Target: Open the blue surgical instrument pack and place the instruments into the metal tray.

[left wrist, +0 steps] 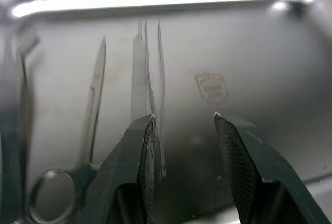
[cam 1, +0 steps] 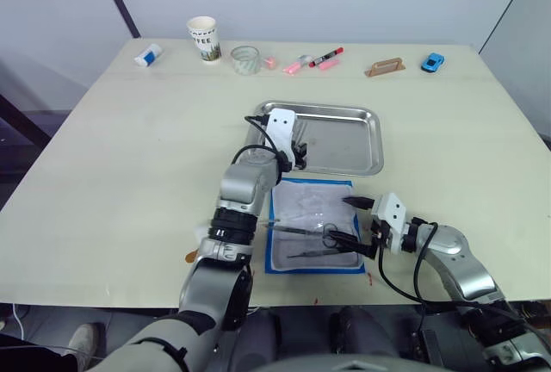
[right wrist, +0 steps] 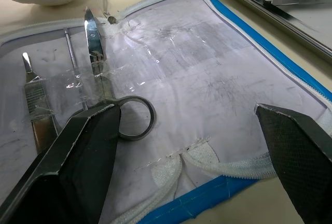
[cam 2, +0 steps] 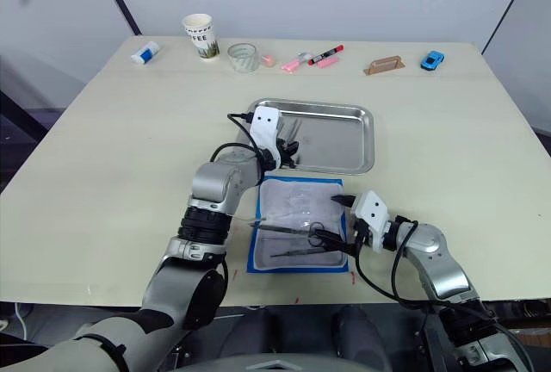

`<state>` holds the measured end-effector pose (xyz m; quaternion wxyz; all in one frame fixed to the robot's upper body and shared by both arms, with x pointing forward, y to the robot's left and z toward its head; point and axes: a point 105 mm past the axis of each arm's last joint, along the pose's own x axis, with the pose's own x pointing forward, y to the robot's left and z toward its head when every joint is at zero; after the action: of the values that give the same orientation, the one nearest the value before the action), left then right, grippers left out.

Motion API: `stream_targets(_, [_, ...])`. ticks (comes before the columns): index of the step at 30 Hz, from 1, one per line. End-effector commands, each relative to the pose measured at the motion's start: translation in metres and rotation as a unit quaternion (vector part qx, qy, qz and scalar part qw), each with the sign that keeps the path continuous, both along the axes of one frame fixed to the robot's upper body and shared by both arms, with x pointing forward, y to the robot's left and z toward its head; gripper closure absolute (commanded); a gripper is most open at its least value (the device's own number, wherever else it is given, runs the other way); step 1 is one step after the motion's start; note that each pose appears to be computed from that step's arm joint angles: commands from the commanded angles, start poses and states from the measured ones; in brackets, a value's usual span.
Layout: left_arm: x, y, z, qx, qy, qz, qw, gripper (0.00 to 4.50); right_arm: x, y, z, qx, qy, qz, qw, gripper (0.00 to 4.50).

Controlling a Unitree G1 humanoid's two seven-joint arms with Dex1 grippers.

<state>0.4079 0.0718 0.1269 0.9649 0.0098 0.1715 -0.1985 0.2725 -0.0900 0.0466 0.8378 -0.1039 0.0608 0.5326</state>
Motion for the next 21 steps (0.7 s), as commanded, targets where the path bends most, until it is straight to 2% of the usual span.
stream_targets(1, [-0.005, -0.008, 0.034, -0.021, -0.071, -0.053, 0.996, 2.59, -0.013, -0.009, -0.048, -0.065, 0.074, -0.017, 0.995, 0.00])
stream_targets(4, [-0.023, -0.006, 0.051, -0.034, -0.119, -0.163, 0.979, 2.59, -0.013, -0.009, -0.047, -0.062, 0.075, -0.019, 0.995, 0.00])
stream_targets(9, [-0.053, 0.014, 0.051, -0.024, -0.141, -0.304, 0.942, 2.59, -0.012, -0.009, -0.046, -0.058, 0.074, -0.021, 0.995, 0.00])
stream_targets(14, [-0.075, 0.037, 0.047, -0.019, -0.125, -0.393, 0.911, 2.59, -0.011, -0.009, -0.044, -0.053, 0.073, -0.023, 0.996, 0.00])
stream_targets(17, [-0.087, 0.063, 0.037, 0.011, -0.106, -0.438, 0.893, 2.59, -0.012, -0.009, -0.040, -0.042, 0.072, -0.027, 0.996, 0.00])
stream_targets(21, [-0.100, 0.079, 0.028, 0.031, -0.093, -0.478, 0.873, 2.59, -0.013, -0.010, -0.036, -0.036, 0.069, -0.027, 0.997, 0.00])
